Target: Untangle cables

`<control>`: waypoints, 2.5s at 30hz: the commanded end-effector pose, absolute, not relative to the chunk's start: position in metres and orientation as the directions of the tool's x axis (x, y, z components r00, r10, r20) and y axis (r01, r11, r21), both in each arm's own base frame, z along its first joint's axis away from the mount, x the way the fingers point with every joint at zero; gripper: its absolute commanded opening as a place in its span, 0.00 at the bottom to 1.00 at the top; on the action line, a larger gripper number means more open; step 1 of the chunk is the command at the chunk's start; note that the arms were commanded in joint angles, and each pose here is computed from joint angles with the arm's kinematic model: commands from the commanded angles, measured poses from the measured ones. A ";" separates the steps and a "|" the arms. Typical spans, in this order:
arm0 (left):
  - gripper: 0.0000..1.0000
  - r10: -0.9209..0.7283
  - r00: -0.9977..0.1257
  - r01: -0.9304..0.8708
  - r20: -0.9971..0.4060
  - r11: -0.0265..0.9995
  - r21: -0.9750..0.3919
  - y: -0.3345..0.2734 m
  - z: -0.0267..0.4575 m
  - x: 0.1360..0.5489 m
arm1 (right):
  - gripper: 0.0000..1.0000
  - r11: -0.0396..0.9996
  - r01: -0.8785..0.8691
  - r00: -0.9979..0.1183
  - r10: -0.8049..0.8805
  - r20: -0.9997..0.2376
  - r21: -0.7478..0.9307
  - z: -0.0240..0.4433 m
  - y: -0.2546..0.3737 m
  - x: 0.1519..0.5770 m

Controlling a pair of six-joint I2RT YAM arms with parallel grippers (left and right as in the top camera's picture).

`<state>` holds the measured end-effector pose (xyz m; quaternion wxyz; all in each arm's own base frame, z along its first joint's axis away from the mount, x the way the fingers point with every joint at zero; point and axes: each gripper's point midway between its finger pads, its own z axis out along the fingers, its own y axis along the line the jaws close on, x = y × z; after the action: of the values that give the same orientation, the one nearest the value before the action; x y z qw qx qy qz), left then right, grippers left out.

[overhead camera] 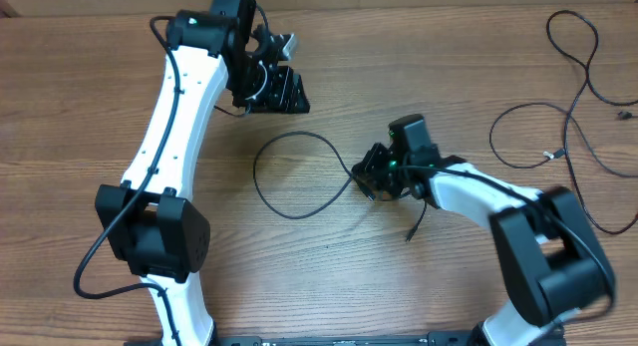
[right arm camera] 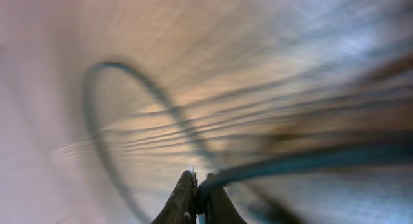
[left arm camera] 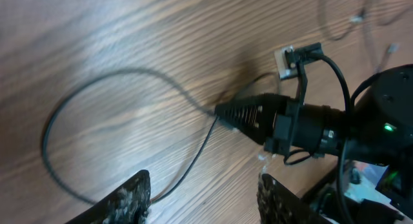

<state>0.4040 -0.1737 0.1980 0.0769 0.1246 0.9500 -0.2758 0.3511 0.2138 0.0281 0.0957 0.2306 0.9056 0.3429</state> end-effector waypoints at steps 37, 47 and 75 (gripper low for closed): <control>0.58 0.589 -0.496 0.864 -0.638 0.262 -0.430 -0.275 0.288 0.330 | 0.04 0.235 -0.261 -0.743 0.571 -0.350 0.936 0.475 0.176 0.355; 0.60 0.450 -0.495 0.848 -0.744 0.063 -0.526 -0.294 0.317 0.321 | 0.04 0.213 -0.273 -0.718 0.604 -0.346 0.938 0.486 0.155 0.361; 0.04 0.345 -0.621 0.783 -0.704 0.242 -0.573 -0.318 0.330 0.361 | 0.04 0.155 -0.295 -0.713 0.621 -0.325 0.943 0.501 0.146 0.365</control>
<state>0.3402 -0.3307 0.3363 0.2499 0.4646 0.6786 -0.5111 0.3547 0.1622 0.5036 0.3249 0.1101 0.6615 0.6669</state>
